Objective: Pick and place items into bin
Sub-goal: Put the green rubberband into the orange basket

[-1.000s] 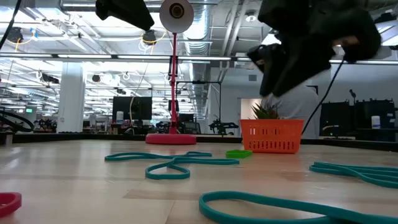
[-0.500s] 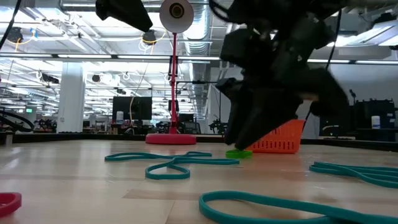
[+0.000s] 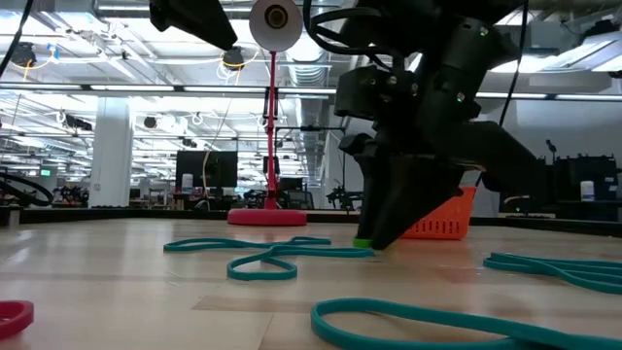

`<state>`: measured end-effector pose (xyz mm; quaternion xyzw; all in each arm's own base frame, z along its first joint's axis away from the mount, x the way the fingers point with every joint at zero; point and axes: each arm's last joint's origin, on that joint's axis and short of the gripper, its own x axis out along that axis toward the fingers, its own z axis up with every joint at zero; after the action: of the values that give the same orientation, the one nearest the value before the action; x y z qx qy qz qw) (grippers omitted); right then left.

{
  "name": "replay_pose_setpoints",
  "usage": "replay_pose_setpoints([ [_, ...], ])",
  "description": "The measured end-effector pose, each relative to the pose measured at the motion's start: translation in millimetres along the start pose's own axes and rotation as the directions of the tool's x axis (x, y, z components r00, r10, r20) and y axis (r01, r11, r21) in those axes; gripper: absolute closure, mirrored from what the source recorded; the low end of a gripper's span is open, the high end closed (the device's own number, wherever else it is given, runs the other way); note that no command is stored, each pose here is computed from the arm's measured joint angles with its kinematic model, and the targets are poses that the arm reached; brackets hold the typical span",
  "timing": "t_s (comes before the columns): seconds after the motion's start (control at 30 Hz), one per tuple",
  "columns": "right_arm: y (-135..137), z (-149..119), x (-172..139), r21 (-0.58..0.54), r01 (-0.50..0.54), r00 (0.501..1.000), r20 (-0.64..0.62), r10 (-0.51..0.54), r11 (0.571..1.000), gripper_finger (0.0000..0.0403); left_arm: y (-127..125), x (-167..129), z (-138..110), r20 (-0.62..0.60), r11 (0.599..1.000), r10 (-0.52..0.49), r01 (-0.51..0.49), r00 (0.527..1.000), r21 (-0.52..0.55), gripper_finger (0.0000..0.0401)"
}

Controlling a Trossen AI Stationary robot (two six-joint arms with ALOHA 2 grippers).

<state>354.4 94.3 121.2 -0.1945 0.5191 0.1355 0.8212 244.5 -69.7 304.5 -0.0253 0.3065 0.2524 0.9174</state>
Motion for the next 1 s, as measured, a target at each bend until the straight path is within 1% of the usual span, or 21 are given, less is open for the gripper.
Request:
replay_pose_setpoints([
  [0.13, 0, 2, -4, -0.011, -0.003, 1.000, -0.001, 0.003, 1.000, 0.0389, 0, 0, 0, 0.001, 1.000, 0.001, -0.001, 1.000, 0.003, 0.0296],
  [0.2, -1, 4, -7, -0.004, 0.014, 1.000, -0.008, -0.014, 1.000, 0.0392, 0, 0, 0, 0.002, 1.000, 0.002, -0.002, 1.000, 0.006, 0.0296],
  [0.27, -4, 10, -19, 0.009, 0.050, 0.999, -0.003, -0.050, 0.999, 0.0392, 0, 0, 0, 0.002, 1.000, 0.002, -0.002, 1.000, 0.006, 0.0296],
  [0.33, -7, 19, -40, 0.014, 0.147, 0.989, 0.009, -0.147, 0.989, 0.0399, 0, 0, 0, 0.002, 1.000, 0.002, -0.002, 1.000, 0.006, 0.0296],
  [0.4, -8, 20, -63, 0.013, 0.278, 0.960, -0.044, -0.278, 0.960, 0.0398, 0, 0, 0, 0.002, 1.000, 0.003, -0.003, 1.000, 0.006, 0.0296],
  [0.5, -13, 20, -102, 0.025, 0.460, 0.884, -0.115, -0.454, 0.888, 0.0398, 0, 0, 0, 0.002, 1.000, 0.002, -0.002, 1.000, 0.006, 0.0296],
  [0.57, -18, 14, -128, 0.051, 0.544, 0.834, -0.148, -0.532, 0.838, 0.0401, 0, 0, 0, 0.002, 1.000, 0.002, -0.002, 1.000, 0.006, 0.0296],
  [0.6, -22, 10, -139, 0.076, 0.563, 0.821, -0.162, -0.547, 0.823, 0.0400, 0, 0, 0, 0.002, 1.000, 0.002, -0.002, 1.000, 0.006, 0.0296],
  [0.67, -31, -2, -152, 0.152, 0.577, 0.812, -0.218, -0.542, 0.803, 0.0400, 0, 0, 0, 0.002, 1.000, 0.002, -0.002, 1.000, 0.006, 0.0296],
  [0.73, -43, -14, -158, 0.243, 0.567, 0.817, -0.288, -0.499, 0.787, 0.0401, 0, 0, 0, 0.000, 1.000, -0.001, 0.001, 1.000, 0.006, 0.0296],
  [0.8, -55, -25, -158, 0.291, 0.554, 0.819, -0.360, -0.447, 0.780, 0.0401, 0, 0, 0, 0.000, 1.000, -0.002, 0.002, 1.000, 0.006, 0.0296],
  [0.87, -65, -34, -151, 0.315, 0.539, 0.824, -0.391, -0.411, 0.781, 0.0401, 0, 0, 0, 0.000, 1.000, -0.002, 0.002, 1.000, 0.006, 0.0296],
  [0.9, -70, -36, -144, 0.324, 0.519, 0.837, -0.379, -0.394, 0.791, 0.0401, 0, 0, 0, -0.001, 1.000, -0.001, 0.001, 1.000, 0.006, 0.0296],
  [0.93, -73, -37, -135, 0.341, 0.482, 0.863, -0.346, -0.368, 0.807, 0.0402, 0, 0, 0, -0.004, 1.000, 0.001, -0.001, 1.000, 0.010, 0.0296],
  [1.0, -76, -44, -118, 0.364, 0.370, 0.915, -0.302, -0.268, 0.855, 0.0401, 1, 0, -1, -0.013, 1.000, 0.001, -0.001, 1.000, 0.016, 0.0296],
])
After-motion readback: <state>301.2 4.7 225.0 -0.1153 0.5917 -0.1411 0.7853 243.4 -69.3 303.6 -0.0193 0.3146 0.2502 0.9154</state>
